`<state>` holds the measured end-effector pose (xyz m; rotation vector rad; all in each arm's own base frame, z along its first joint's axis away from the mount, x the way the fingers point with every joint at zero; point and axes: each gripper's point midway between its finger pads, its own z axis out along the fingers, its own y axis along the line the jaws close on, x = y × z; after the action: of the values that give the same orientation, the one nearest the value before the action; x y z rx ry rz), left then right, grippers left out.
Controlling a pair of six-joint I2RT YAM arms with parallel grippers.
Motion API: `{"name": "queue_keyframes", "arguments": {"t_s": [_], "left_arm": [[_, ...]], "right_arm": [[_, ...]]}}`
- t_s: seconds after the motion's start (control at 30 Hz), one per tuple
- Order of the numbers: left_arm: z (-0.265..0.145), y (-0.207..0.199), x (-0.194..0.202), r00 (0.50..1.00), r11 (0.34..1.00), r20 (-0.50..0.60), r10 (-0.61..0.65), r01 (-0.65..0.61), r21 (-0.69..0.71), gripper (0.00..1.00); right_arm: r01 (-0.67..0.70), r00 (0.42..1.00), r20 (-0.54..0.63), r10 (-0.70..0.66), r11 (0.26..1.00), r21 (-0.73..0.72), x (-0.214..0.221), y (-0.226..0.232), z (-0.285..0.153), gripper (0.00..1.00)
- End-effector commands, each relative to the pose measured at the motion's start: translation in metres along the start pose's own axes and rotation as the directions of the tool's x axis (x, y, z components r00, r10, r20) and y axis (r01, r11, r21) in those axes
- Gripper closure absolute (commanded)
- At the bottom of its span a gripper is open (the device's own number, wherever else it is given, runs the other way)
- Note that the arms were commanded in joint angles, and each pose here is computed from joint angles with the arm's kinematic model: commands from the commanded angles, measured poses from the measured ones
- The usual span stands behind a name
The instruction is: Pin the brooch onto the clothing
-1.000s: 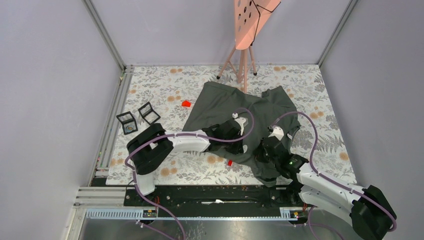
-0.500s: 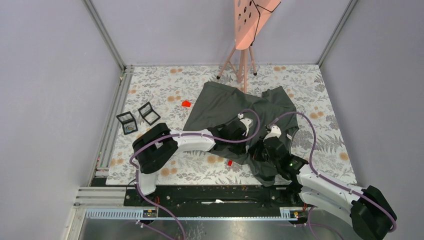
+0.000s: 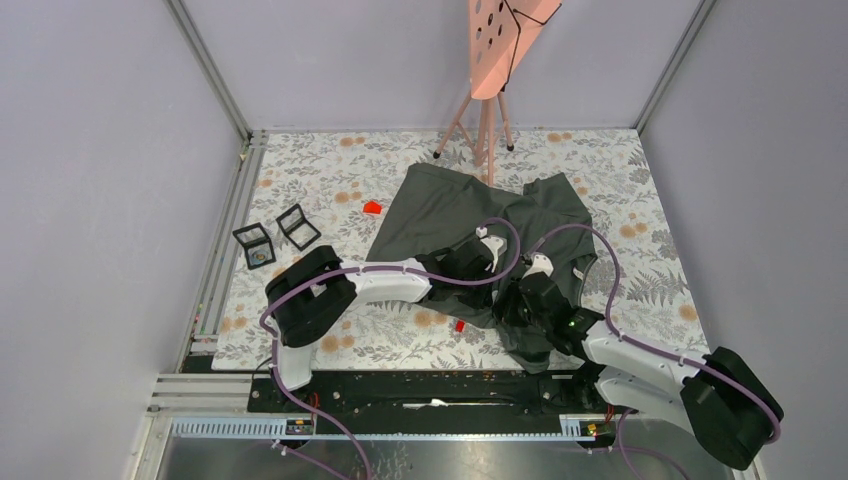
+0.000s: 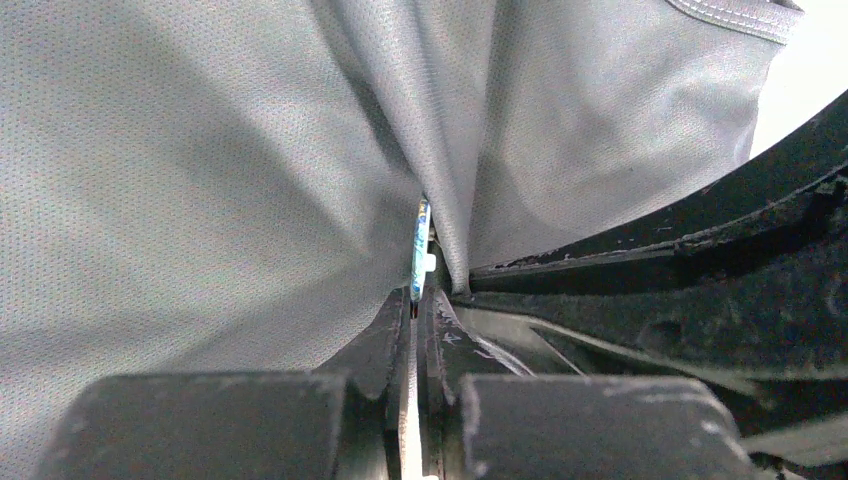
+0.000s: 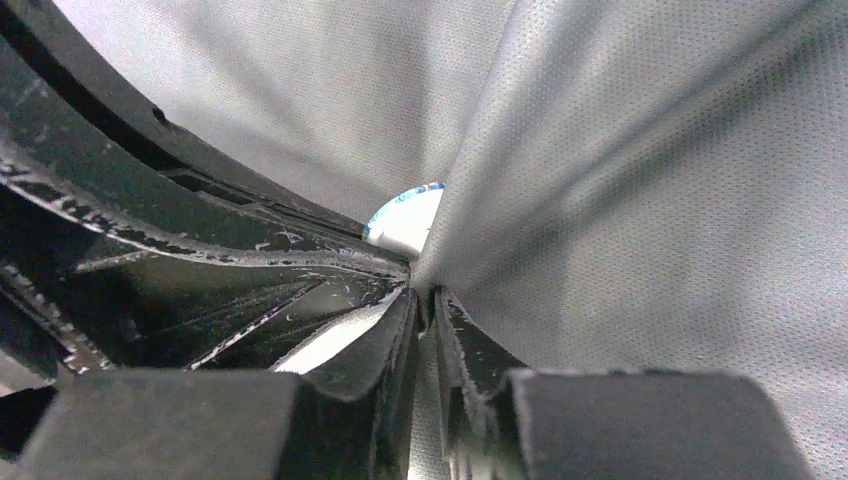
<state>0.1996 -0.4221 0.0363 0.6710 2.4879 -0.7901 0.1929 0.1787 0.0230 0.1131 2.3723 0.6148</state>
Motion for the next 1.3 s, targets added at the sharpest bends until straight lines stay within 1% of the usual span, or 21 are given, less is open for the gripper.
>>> {"name": "queue_keyframes", "arguments": {"t_s": [0.0, 0.07, 0.13, 0.17, 0.23, 0.37, 0.47, 0.6, 0.77, 0.83, 0.9, 1.03, 1.07, 1.13, 1.27], "left_arm": [[0.003, -0.012, -0.008, 0.999, 0.999, 0.033, -0.012, 0.01, 0.046, 1.0], [0.002, -0.013, -0.008, 0.999, 0.997, 0.035, -0.027, 0.025, 0.068, 1.0], [0.0, -0.017, -0.014, 0.997, 0.994, 0.059, -0.047, 0.041, 0.099, 1.0], [-0.002, -0.017, -0.013, 0.996, 0.993, 0.065, -0.055, 0.048, 0.106, 1.0], [-0.005, -0.019, -0.016, 0.995, 0.991, 0.075, -0.058, 0.048, 0.126, 1.0], [-0.012, -0.035, -0.021, 0.993, 0.975, 0.1, -0.063, 0.04, 0.218, 1.0], [-0.016, -0.044, -0.025, 0.991, 0.962, 0.11, -0.07, 0.037, 0.272, 1.0], [-0.023, -0.051, -0.031, 0.989, 0.953, 0.131, -0.071, 0.029, 0.302, 1.0], [-0.029, -0.053, -0.038, 0.985, 0.946, 0.148, -0.093, 0.041, 0.32, 1.0], [-0.031, -0.055, -0.04, 0.985, 0.943, 0.146, -0.093, 0.04, 0.33, 1.0], [-0.031, -0.057, -0.039, 0.985, 0.94, 0.144, -0.094, 0.041, 0.338, 1.0], [-0.038, -0.058, -0.043, 0.983, 0.935, 0.159, -0.096, 0.035, 0.352, 1.0], [-0.04, -0.06, -0.043, 0.982, 0.932, 0.162, -0.096, 0.032, 0.36, 1.0], [-0.046, -0.061, -0.046, 0.98, 0.925, 0.171, -0.101, 0.029, 0.379, 1.0], [-0.055, -0.066, -0.05, 0.976, 0.904, 0.181, -0.121, 0.033, 0.426, 1.0]], "right_arm": [[0.016, 0.999, 0.029, -0.015, 0.999, -0.041, -0.01, 0.01, -0.006, 0.77], [0.019, 0.999, 0.046, -0.018, 0.999, -0.028, -0.012, 0.006, -0.011, 0.68], [0.02, 0.997, 0.069, -0.019, 1.0, -0.017, -0.016, 0.002, -0.018, 0.61], [0.021, 0.998, 0.061, -0.021, 1.0, 0.005, -0.012, -0.005, -0.022, 0.56], [0.009, 0.996, 0.092, -0.01, 1.0, 0.009, -0.015, -0.008, -0.029, 0.5], [-0.005, 0.987, 0.161, 0.004, 1.0, 0.006, -0.024, -0.013, -0.04, 0.43], [-0.012, 0.983, 0.183, 0.008, 1.0, 0.018, -0.024, -0.019, -0.043, 0.43], [-0.011, 0.986, 0.165, 0.009, 1.0, 0.012, -0.017, -0.021, -0.04, 0.44], [0.015, 0.994, 0.106, -0.013, 1.0, -0.015, -0.005, -0.017, -0.031, 0.46], [0.019, 0.995, 0.099, -0.016, 0.999, -0.026, -0.004, -0.014, -0.027, 0.49], [0.008, 0.996, 0.093, -0.007, 1.0, -0.008, -0.002, -0.017, -0.024, 0.54], [-0.021, 0.997, 0.075, 0.018, 0.999, 0.036, 0.002, -0.024, -0.017, 0.68], [-0.029, 0.997, 0.079, 0.027, 0.999, 0.026, 0.001, -0.022, -0.015, 0.71], [-0.041, 0.996, 0.08, 0.039, 0.999, 0.023, 0.002, -0.021, -0.013, 0.74], [-0.045, 0.996, 0.075, 0.043, 0.999, 0.028, 0.004, -0.023, -0.011, 0.76]]}}
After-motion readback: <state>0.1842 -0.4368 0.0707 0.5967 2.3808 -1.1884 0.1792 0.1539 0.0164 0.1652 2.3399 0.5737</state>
